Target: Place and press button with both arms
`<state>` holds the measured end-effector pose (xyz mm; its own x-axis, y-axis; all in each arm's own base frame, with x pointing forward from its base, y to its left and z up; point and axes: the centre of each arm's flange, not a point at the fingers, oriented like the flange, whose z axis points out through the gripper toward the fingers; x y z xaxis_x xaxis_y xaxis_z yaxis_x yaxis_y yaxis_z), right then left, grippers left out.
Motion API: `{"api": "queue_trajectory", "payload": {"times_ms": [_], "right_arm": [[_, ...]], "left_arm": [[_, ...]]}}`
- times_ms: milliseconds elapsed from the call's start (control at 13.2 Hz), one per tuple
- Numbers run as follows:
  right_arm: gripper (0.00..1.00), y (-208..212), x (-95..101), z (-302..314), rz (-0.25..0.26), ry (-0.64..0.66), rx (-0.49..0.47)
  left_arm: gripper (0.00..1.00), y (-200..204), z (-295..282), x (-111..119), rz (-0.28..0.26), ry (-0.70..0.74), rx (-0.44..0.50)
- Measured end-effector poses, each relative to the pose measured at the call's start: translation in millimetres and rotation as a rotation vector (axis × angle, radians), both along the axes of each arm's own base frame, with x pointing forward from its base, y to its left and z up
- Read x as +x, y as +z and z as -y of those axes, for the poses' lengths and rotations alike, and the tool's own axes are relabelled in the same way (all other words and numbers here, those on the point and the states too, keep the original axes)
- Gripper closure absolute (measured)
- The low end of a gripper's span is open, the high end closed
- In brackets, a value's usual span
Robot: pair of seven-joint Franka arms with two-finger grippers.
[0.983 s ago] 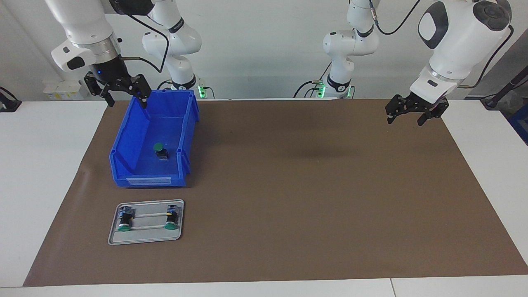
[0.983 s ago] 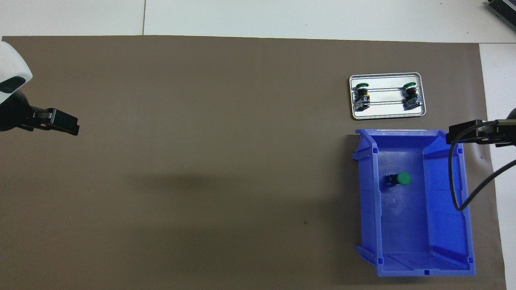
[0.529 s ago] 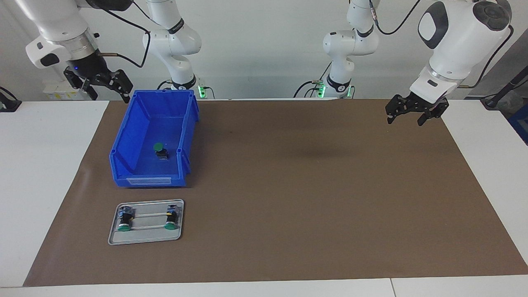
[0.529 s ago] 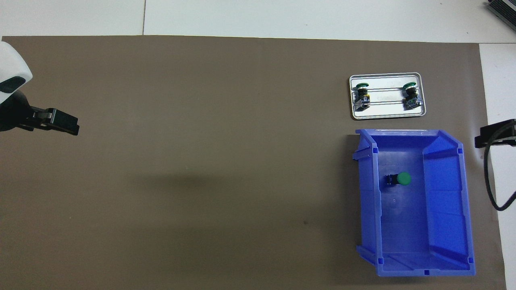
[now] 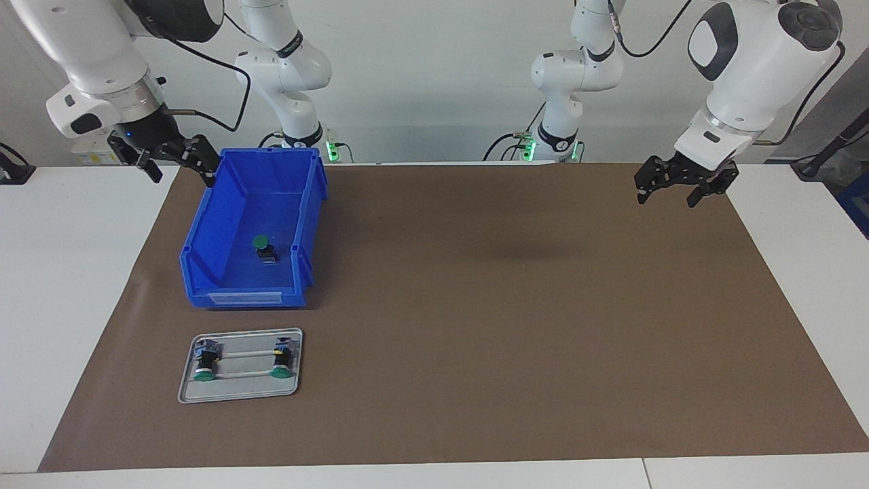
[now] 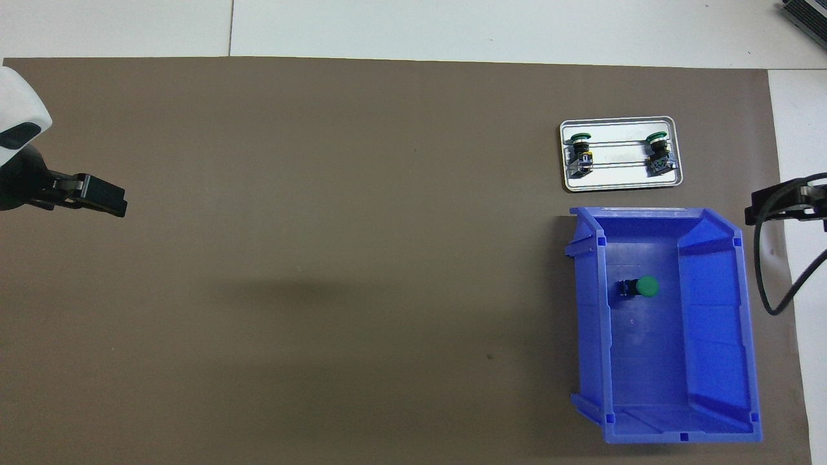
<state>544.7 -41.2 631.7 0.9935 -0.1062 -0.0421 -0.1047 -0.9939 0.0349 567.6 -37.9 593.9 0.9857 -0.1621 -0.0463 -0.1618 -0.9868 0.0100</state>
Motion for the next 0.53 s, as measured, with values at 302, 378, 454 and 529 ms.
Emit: {"api": "queue_trajectory", "payload": {"times_ms": [302, 378, 454, 529], "right_arm": [[0.00, 4.0, -1.1, -0.7, 0.007, 0.005, -0.001], [0.00, 4.0, -1.0, -1.0, 0.007, 0.006, -0.001], [0.00, 4.0, -1.0, -1.4, 0.007, 0.007, -0.001], [0.00, 4.0, -1.0, -1.5, 0.007, 0.007, -0.001]], "left_arm": [[0.00, 0.0, 0.0, 0.0, 0.000, 0.000, 0.000], [0.00, 0.0, 0.0, 0.0, 0.000, 0.000, 0.000], [0.00, 0.0, 0.0, 0.0, 0.000, 0.000, 0.000], [0.00, 0.0, 0.0, 0.0, 0.000, 0.000, 0.000]]}}
